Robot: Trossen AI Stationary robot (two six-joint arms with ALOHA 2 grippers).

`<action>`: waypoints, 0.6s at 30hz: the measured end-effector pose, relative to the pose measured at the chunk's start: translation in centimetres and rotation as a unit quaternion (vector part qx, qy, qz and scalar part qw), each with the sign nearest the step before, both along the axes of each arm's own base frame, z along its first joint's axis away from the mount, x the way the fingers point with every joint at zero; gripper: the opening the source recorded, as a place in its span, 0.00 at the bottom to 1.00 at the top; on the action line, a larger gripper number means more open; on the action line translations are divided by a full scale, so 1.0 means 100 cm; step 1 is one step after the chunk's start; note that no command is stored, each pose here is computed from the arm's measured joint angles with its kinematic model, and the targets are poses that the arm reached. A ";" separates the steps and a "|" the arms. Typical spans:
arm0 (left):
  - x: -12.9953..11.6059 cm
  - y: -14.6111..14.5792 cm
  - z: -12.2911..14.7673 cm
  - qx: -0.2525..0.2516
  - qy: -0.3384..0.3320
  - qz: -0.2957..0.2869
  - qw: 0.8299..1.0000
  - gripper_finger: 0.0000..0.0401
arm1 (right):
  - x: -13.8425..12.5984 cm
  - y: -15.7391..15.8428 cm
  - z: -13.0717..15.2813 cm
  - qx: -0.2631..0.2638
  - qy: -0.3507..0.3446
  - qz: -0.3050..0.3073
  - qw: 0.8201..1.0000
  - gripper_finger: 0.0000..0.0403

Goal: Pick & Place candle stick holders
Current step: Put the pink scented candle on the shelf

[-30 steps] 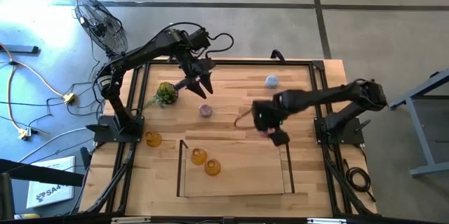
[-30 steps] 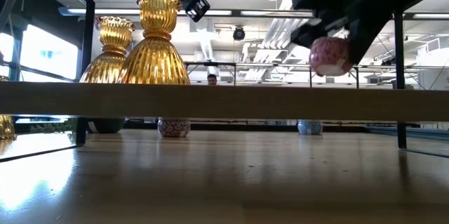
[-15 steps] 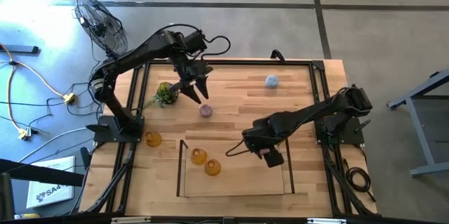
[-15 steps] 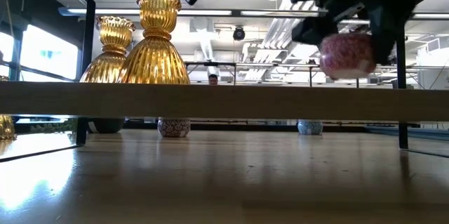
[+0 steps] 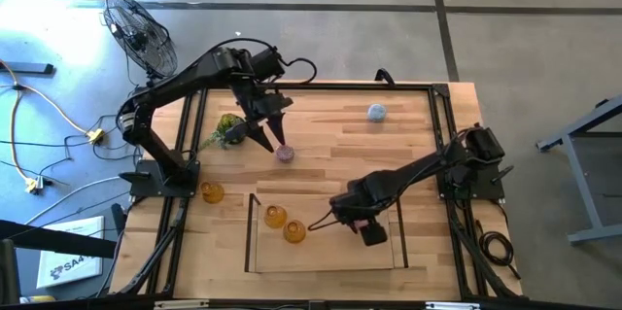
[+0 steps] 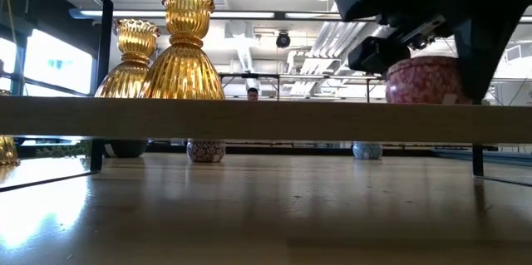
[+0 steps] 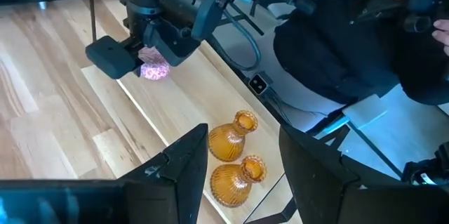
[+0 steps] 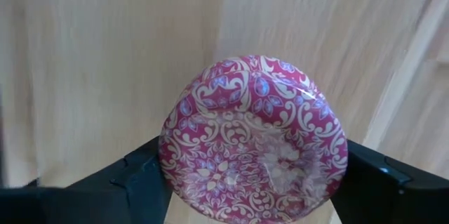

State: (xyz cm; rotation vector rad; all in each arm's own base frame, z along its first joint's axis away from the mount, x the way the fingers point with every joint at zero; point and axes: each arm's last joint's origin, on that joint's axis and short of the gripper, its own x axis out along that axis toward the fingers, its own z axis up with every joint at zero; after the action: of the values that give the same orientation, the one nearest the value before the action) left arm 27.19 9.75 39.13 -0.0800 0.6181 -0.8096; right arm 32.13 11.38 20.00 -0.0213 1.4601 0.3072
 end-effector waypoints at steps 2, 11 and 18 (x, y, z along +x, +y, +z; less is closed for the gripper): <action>0.000 0.000 0.000 -0.001 0.000 0.000 1.000 0.43 | -0.001 0.003 0.000 -0.009 -0.004 0.005 1.000 0.77; -0.001 -0.001 0.000 -0.011 0.002 -0.004 1.000 0.43 | -0.001 0.007 0.000 -0.013 -0.011 -0.007 1.000 0.79; -0.002 -0.001 0.000 -0.014 0.006 -0.005 1.000 0.43 | 0.000 0.007 0.000 -0.019 -0.013 -0.019 1.000 0.79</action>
State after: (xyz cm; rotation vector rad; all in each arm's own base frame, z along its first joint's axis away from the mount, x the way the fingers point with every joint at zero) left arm 27.02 9.63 39.08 -0.1076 0.6195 -0.8280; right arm 32.09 12.03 20.01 -0.0282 1.4380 0.2469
